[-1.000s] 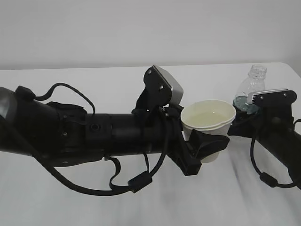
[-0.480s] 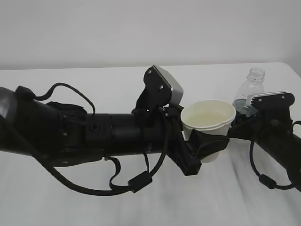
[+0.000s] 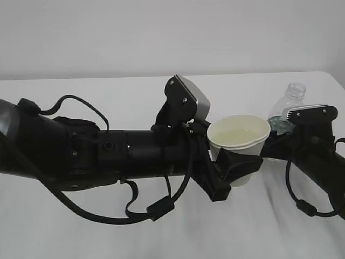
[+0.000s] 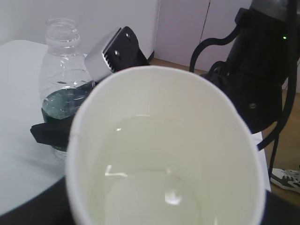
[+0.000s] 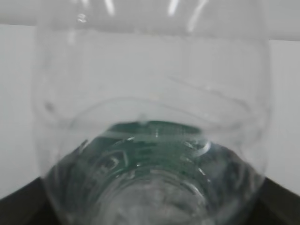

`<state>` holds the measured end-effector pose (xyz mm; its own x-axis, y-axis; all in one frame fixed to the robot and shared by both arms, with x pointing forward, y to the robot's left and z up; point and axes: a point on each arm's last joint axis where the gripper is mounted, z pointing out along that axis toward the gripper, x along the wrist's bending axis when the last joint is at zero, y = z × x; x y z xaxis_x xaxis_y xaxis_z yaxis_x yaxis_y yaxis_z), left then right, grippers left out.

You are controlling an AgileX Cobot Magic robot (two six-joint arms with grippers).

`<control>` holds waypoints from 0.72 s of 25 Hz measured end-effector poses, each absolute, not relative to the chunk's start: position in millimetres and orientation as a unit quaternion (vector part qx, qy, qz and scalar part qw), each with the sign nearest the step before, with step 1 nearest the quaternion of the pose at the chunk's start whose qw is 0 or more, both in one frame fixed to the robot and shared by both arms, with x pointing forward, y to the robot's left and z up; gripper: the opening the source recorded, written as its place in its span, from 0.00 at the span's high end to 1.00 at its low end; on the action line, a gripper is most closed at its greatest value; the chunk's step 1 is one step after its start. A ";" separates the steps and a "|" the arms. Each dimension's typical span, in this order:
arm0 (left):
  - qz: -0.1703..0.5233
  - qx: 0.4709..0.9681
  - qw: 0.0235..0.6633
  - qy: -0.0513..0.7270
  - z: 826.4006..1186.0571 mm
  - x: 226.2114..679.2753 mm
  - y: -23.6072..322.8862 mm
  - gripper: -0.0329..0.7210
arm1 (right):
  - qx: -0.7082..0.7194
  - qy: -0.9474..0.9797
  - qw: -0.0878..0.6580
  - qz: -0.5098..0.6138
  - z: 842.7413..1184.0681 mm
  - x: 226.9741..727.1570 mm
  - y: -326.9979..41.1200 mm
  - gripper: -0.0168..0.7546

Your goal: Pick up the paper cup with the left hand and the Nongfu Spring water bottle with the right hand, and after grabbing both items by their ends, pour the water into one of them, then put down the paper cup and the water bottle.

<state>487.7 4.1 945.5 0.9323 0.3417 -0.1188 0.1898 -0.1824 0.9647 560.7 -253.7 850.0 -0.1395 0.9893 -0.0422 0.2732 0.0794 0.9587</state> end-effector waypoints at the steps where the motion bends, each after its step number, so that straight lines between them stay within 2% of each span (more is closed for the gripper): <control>1: 0.062 0.766 0.615 0.173 945.5 487.7 4.1 0.36 | 0.515 0.612 0.406 0.442 850.1 560.7 -253.7 0.21; 18: 0.062 0.766 0.615 0.173 945.5 487.7 4.1 0.36 | 0.523 0.623 0.393 0.429 860.1 524.9 -258.5 0.21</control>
